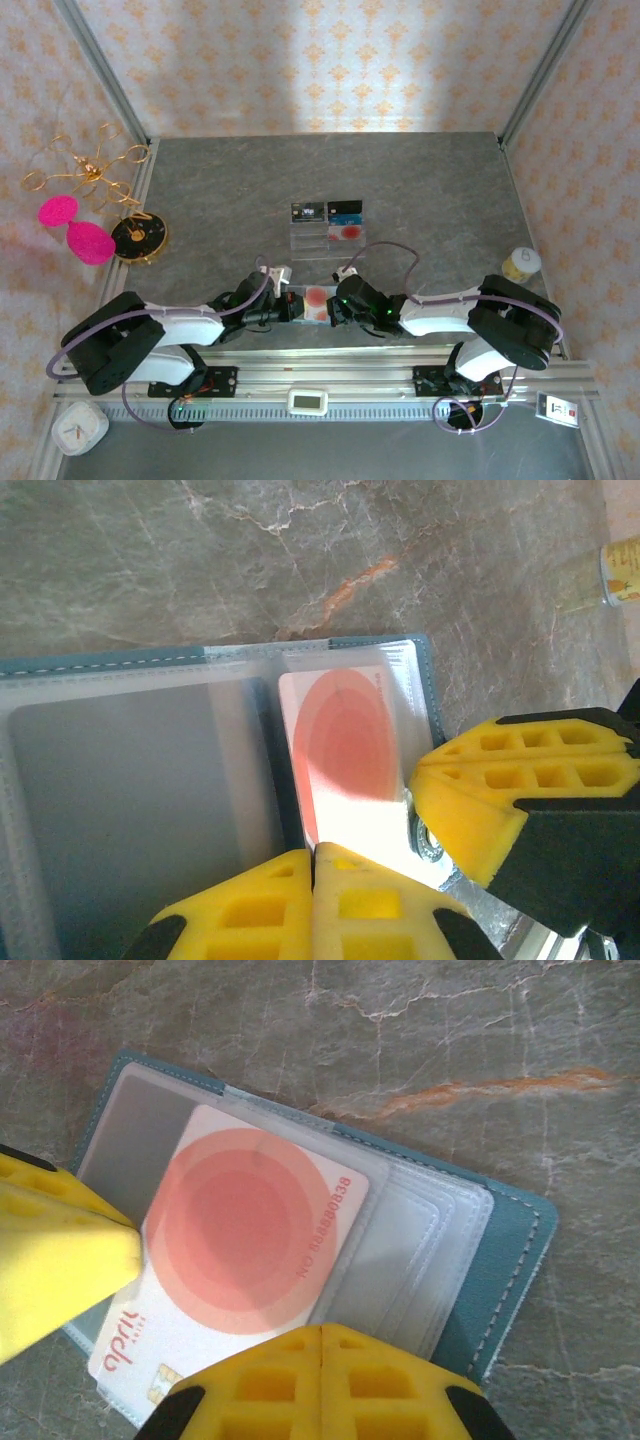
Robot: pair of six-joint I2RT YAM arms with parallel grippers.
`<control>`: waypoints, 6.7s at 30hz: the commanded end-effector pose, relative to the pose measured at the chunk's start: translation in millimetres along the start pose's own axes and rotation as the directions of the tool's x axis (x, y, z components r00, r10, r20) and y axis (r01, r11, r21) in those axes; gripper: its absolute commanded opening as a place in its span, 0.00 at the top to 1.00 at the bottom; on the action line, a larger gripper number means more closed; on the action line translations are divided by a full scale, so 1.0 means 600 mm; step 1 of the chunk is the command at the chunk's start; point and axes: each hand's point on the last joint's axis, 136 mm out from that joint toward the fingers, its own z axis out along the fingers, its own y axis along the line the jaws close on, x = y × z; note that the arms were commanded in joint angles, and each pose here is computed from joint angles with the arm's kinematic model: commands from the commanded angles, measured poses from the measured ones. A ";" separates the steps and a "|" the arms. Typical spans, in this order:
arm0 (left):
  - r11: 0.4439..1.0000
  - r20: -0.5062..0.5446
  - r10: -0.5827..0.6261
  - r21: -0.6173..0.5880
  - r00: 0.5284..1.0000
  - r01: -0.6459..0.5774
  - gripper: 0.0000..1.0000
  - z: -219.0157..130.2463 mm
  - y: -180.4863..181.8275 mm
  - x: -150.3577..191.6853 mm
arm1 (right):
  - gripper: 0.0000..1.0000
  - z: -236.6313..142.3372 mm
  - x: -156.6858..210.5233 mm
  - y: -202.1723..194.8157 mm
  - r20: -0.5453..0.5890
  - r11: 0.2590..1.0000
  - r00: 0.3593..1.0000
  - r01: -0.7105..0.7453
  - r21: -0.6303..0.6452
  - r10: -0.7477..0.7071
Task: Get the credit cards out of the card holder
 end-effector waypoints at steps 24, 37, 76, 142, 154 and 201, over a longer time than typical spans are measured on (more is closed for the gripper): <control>0.989 0.030 -0.050 0.142 0.998 0.046 0.80 -0.009 -0.022 0.000 | 0.96 0.014 0.011 0.003 -0.031 1.000 0.999 -0.010 -0.015 0.009; 0.988 0.027 -0.070 0.142 0.997 0.065 0.93 -0.008 -0.016 0.005 | 0.94 0.016 0.014 0.003 -0.043 1.000 0.999 -0.001 -0.013 0.001; 0.996 0.080 -0.029 0.085 0.996 0.022 0.81 -0.023 -0.011 -0.017 | 0.67 0.002 -0.025 -0.001 0.030 0.998 0.998 -0.054 0.044 0.053; 0.999 0.067 -0.031 0.036 0.997 0.028 0.71 -0.002 0.006 -0.017 | 0.63 0.030 0.022 0.006 -0.046 0.995 0.994 -0.093 0.039 0.095; 0.998 0.047 -0.051 0.029 0.998 0.050 0.77 0.009 0.016 -0.007 | 0.68 0.028 0.024 0.021 -0.051 0.994 0.993 -0.107 -0.018 0.106; 0.994 0.054 -0.083 0.069 0.995 0.080 0.76 0.010 0.016 0.005 | 0.72 0.037 0.030 0.016 -0.063 0.994 0.993 -0.105 -0.005 0.105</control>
